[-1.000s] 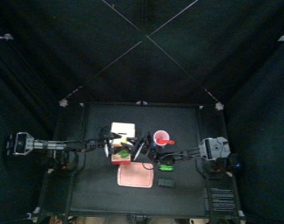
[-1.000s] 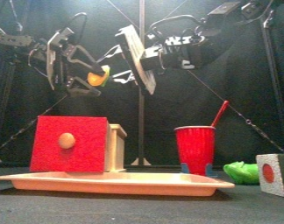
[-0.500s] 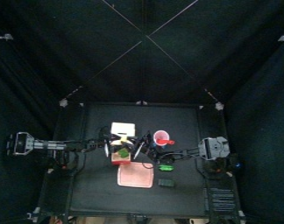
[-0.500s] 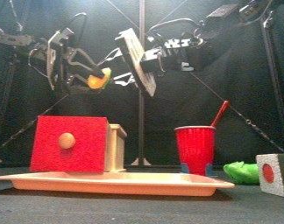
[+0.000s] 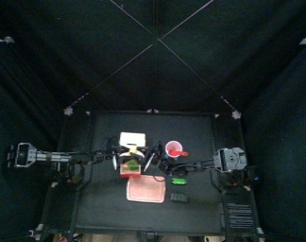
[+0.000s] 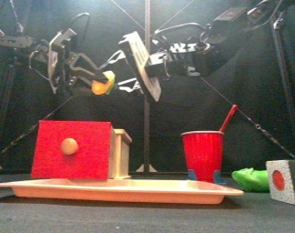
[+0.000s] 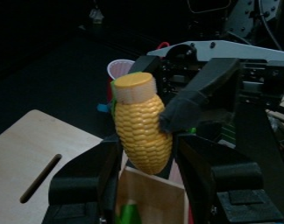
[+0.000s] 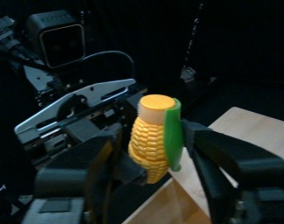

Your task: Reorient grip

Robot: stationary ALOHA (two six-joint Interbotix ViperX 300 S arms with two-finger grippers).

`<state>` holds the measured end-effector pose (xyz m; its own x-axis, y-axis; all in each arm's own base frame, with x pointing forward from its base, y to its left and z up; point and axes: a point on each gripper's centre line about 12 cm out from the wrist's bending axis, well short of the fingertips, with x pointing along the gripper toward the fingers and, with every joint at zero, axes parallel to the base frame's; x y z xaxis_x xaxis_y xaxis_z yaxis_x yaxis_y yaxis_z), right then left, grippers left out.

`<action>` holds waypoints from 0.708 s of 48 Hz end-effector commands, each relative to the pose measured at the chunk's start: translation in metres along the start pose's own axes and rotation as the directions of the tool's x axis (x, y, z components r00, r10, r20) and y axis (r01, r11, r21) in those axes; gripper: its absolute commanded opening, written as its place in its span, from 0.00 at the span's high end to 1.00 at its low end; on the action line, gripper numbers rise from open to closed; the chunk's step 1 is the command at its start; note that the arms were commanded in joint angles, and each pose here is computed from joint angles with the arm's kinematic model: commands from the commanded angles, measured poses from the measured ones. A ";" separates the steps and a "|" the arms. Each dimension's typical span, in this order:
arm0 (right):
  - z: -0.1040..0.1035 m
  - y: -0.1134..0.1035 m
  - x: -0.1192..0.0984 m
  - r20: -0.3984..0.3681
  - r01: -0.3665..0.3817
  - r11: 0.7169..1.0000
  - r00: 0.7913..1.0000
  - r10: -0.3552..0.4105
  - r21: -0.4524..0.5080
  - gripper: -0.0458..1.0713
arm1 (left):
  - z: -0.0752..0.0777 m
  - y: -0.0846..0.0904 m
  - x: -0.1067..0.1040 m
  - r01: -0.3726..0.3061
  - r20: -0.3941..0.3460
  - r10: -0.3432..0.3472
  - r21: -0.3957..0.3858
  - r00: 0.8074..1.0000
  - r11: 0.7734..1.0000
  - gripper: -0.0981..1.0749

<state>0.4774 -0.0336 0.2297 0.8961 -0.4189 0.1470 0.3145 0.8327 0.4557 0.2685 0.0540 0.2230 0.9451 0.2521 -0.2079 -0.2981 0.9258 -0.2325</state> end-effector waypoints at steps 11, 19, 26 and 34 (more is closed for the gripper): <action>0.022 0.010 -0.010 0.030 -0.066 0.997 0.997 0.067 -0.030 0.03 | 0.003 -0.003 -0.022 0.045 0.049 -0.048 0.072 0.998 0.996 0.38; 0.023 0.010 -0.018 0.016 -0.107 0.991 0.994 0.109 -0.081 0.03 | -0.002 -0.006 -0.036 0.083 0.058 -0.092 0.140 0.994 0.987 0.38; 0.023 0.020 -0.028 -0.010 -0.215 0.962 0.976 0.216 -0.167 0.03 | -0.008 -0.016 -0.044 0.149 0.052 -0.168 0.263 0.984 0.953 0.38; 0.021 0.034 -0.036 -0.048 -0.363 0.891 0.930 0.364 -0.271 0.03 | -0.020 -0.037 -0.051 0.270 0.013 -0.304 0.425 0.953 0.864 0.38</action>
<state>0.4531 -0.0045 0.2324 0.9719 -0.1388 0.1901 0.1050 0.9785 0.1775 0.2260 0.0154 0.2181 0.9885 0.0435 -0.1446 -0.0329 0.9967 0.0749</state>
